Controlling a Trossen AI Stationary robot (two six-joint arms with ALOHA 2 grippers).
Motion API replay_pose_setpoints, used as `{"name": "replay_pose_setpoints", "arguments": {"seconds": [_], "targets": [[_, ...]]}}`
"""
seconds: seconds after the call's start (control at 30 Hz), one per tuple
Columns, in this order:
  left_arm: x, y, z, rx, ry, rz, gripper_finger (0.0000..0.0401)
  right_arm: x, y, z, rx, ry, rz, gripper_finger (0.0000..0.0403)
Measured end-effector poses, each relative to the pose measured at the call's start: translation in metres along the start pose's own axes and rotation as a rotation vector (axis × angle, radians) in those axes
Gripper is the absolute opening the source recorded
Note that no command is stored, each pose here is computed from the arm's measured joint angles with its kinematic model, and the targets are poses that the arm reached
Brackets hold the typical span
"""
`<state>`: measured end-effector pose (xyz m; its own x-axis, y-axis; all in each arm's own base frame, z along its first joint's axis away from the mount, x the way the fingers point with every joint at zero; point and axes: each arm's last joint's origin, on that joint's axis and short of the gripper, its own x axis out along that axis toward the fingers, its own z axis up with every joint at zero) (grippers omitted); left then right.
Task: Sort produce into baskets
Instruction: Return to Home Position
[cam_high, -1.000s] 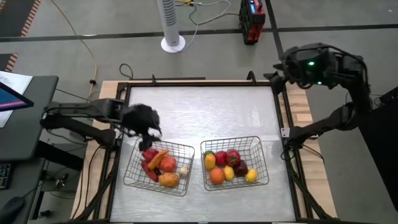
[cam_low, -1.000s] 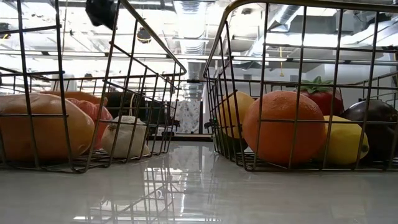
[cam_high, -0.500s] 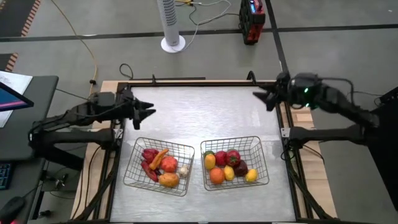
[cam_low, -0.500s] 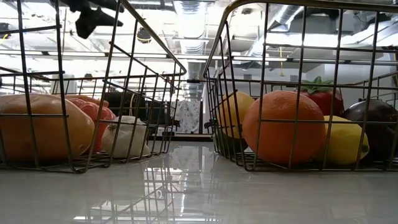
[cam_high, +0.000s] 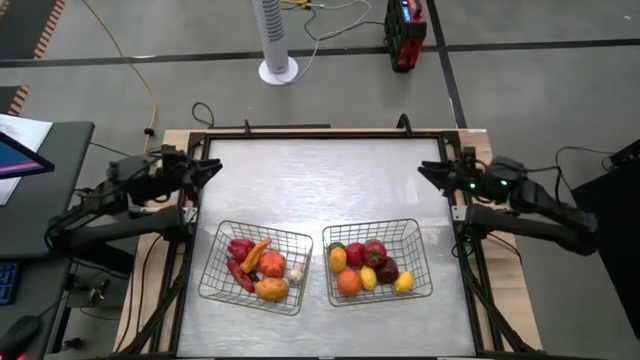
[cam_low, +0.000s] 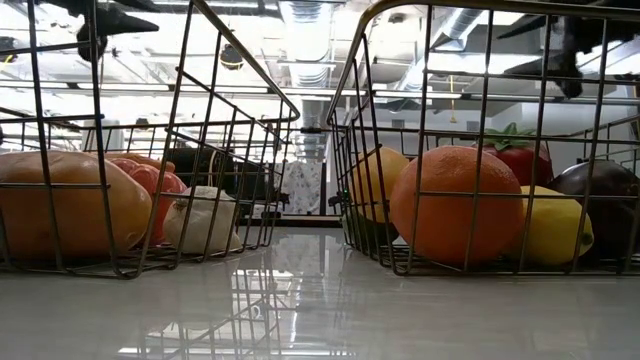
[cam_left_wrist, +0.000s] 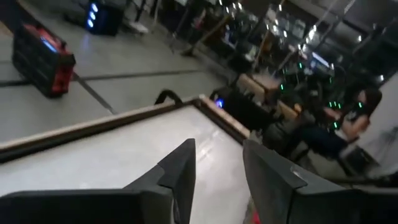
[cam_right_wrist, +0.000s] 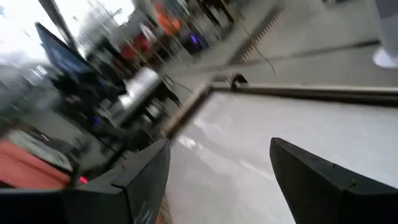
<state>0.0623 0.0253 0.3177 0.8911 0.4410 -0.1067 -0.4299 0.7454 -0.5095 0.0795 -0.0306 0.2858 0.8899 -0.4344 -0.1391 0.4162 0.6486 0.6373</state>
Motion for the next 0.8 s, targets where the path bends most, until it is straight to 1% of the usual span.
{"name": "replay_pose_setpoints", "arguments": {"seconds": [0.13,0.27,0.4,0.47,0.6,0.7,0.8], "targets": [[-0.006,0.006,-0.007,-0.024,-0.039,0.021,0.0102,-0.015,-0.012,-0.01,0.038,-0.094,0.045,0.0302],[0.0,0.013,-0.021,-0.088,-0.07,-0.033,0.0081,-0.025,-0.025,-0.02,0.092,-0.181,0.08,0.0302],[0.014,0.021,-0.038,-0.142,-0.114,-0.096,0.0058,-0.017,-0.03,-0.029,0.094,-0.131,0.041,0.0302],[0.019,0.024,-0.044,-0.16,-0.158,-0.119,0.0047,-0.015,-0.029,-0.028,0.101,-0.149,0.069,0.0302],[0.03,0.032,-0.06,-0.213,-0.226,-0.162,0.0026,-0.009,-0.034,-0.036,0.109,-0.154,0.109,0.0302],[0.037,0.038,-0.072,-0.256,-0.254,-0.191,0.0012,-0.003,-0.038,-0.042,0.129,-0.167,0.13,0.0302],[0.042,0.045,-0.084,-0.292,-0.258,-0.188,0.0003,0.007,-0.044,-0.052,0.159,-0.168,0.166,0.0302]]}}
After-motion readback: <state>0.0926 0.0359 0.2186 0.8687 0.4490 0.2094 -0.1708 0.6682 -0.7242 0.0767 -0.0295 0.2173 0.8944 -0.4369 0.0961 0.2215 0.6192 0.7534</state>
